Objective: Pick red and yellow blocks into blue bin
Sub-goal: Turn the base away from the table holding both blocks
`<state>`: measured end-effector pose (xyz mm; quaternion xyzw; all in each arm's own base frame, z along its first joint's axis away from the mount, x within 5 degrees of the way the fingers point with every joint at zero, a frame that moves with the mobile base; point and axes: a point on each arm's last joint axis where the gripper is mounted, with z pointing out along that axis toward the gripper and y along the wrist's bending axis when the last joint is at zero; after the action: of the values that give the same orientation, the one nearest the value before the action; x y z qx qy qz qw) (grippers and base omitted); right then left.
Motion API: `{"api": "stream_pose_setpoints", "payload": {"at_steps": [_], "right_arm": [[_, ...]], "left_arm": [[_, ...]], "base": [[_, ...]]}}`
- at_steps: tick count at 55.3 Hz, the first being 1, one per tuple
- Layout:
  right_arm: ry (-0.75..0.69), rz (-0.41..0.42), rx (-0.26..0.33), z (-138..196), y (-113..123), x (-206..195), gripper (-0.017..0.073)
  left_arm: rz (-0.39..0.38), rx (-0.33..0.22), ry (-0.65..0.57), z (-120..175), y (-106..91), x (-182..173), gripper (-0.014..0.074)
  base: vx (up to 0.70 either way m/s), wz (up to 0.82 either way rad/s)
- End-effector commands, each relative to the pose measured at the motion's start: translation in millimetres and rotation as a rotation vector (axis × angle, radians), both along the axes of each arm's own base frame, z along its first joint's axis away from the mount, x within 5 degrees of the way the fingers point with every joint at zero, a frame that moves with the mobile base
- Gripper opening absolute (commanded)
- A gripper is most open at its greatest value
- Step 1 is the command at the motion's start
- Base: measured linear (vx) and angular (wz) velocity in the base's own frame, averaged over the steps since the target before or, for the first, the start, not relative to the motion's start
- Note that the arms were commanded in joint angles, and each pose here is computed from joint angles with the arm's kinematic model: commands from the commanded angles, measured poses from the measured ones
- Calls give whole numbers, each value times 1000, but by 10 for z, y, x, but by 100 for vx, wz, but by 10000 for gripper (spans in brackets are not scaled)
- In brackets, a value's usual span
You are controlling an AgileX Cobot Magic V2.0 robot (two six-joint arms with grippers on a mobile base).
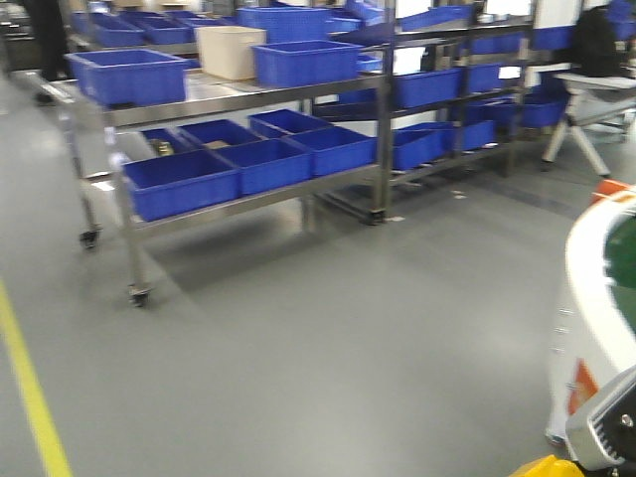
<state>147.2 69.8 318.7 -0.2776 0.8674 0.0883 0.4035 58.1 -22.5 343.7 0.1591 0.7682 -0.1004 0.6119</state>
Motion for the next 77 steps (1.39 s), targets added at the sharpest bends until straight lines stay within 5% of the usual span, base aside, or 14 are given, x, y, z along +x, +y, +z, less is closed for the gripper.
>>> {"api": "stream_pose_setpoints", "payload": {"at_steps": [1,77], "right_arm": [[-94,-6,35,149,4,23,265],[-94,-6,35,149,4,23,265]], "left_arm": [[-5,-40,-96,152,-7,8,282],[-5,-41,-99,154,-5,1,282]], "base": [[-3,64],[19,7]]}}
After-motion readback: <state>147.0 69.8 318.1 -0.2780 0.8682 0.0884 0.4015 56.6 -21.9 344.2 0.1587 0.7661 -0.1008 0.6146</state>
